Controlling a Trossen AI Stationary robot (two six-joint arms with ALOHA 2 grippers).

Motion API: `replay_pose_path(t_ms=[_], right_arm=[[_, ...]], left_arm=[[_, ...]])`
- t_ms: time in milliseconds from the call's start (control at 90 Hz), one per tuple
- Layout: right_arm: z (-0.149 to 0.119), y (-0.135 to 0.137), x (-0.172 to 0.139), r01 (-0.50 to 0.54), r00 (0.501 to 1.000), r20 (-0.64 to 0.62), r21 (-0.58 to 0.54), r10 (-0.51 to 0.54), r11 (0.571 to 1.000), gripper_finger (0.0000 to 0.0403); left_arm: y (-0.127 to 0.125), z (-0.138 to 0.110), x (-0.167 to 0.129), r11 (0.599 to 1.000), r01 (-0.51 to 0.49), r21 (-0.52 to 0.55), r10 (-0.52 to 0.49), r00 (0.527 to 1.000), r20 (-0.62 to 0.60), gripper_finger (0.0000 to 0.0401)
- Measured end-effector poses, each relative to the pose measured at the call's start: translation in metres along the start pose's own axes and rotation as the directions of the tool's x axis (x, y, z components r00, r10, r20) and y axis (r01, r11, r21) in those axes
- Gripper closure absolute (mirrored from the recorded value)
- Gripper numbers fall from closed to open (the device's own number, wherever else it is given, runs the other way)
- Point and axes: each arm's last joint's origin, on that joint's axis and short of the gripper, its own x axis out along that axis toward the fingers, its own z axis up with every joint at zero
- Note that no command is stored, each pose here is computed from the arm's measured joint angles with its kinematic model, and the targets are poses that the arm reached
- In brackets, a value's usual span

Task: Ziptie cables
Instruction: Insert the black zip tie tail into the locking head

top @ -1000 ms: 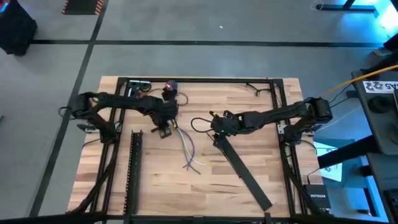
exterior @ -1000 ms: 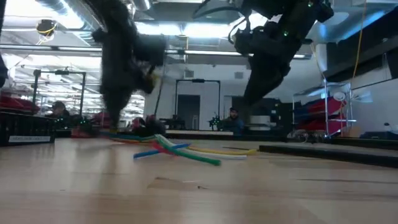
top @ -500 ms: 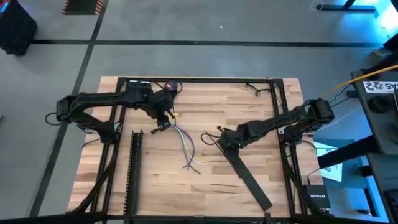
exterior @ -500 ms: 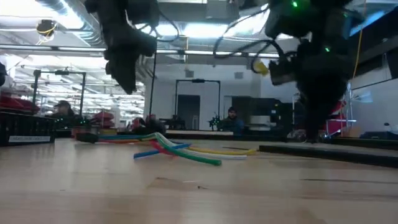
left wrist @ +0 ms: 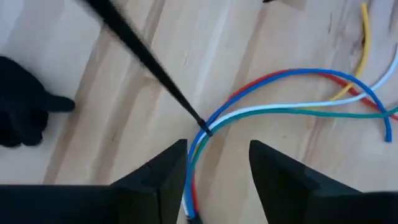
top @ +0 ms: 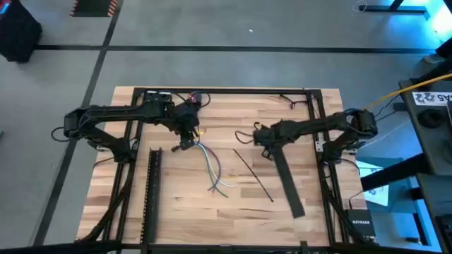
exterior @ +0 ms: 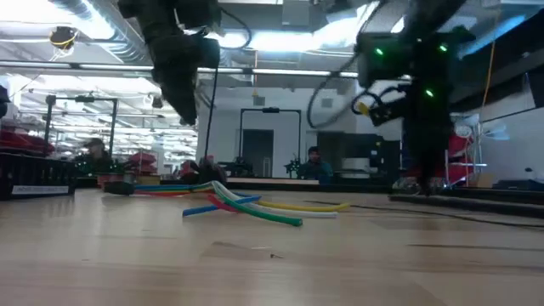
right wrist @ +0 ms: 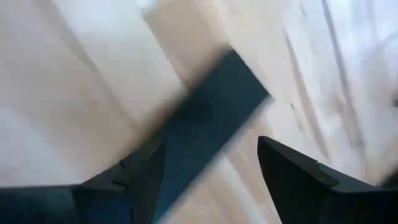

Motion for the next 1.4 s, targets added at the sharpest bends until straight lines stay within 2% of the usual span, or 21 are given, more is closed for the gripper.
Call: replay_pose_path(t_ms=[56, 133, 189, 244, 422, 578, 700, 833, 967, 1178, 1356, 1400], right_arm=[[0.005, 0.011, -0.009, -0.153, 0.988, 0.03, 0.008, 0.153, 0.988, 0.0155], [0.005, 0.033, -0.019, -0.352, 0.934, 0.069, 0.013, 0.35, 0.936, 0.0155], [-0.002, 0.051, -0.024, -0.423, 0.905, 0.063, 0.012, 0.421, 0.906, 0.0155], [-0.012, 0.069, -0.029, -0.451, 0.891, 0.066, 0.014, 0.45, 0.892, 0.0155], [-0.058, 0.117, -0.031, -0.424, 0.905, 0.017, 0.096, 0.424, 0.901, 0.0155], [-0.093, 0.144, -0.026, -0.379, 0.923, -0.009, 0.161, 0.385, 0.911, 0.0155], [-0.106, 0.155, -0.016, -0.333, 0.938, -0.032, 0.199, 0.345, 0.922, 0.0155], [-0.108, 0.161, -0.002, -0.281, 0.952, -0.057, 0.236, 0.301, 0.93, 0.0165], [-0.109, 0.162, 0.007, -0.231, 0.965, -0.067, 0.236, 0.253, 0.944, 0.022], [-0.11, 0.157, 0.005, -0.205, 0.971, -0.084, 0.19, 0.224, 0.96, 0.0382], [-0.1, 0.137, -0.011, -0.24, 0.961, -0.113, 0.114, 0.252, 0.964, 0.0396], [-0.095, 0.132, -0.021, -0.285, 0.951, -0.092, 0.105, 0.295, 0.953, 0.04]], left_arm=[[0.0, 0.0, 0.0, 1.0, 0.0, 0.012, 0.0, 1.0, -0.004, 0.0233], [0.0, -0.001, 0.0, 1.0, 0.0, 0.031, 0.0, 1.0, -0.012, 0.0233], [0.0, -0.001, 0.0, 0.999, 0.0, 0.044, 0.0, 1.0, -0.011, 0.0233], [0.0, -0.001, 0.0, 0.998, 0.0, 0.059, 0.0, 1.0, -0.009, 0.0233], [0.0, -0.001, 0.0, 0.994, 0.001, 0.105, 0.0, 1.0, -0.007, 0.0233], [0.0, 0.001, 0.0, 0.992, 0.0, 0.127, 0.0, 1.0, 0.006, 0.0233], [0.0, 0.003, 0.0, 0.99, -0.003, 0.142, -0.001, 1.0, 0.028, 0.0233], [0.0, 0.004, 0.0, 0.988, -0.005, 0.155, -0.001, 0.999, 0.04, 0.0233], [0.0, 0.004, 0.0, 0.988, -0.005, 0.154, -0.001, 0.999, 0.038, 0.0233], [0.0, 0.004, -0.001, 0.988, -0.005, 0.152, -0.001, 0.999, 0.043, 0.0233], [0.001, 0.008, -0.02, 0.983, -0.058, 0.176, 0.038, 0.992, 0.117, 0.0233], [0.001, 0.011, -0.028, 0.98, -0.079, 0.182, 0.052, 0.987, 0.151, 0.0233]])
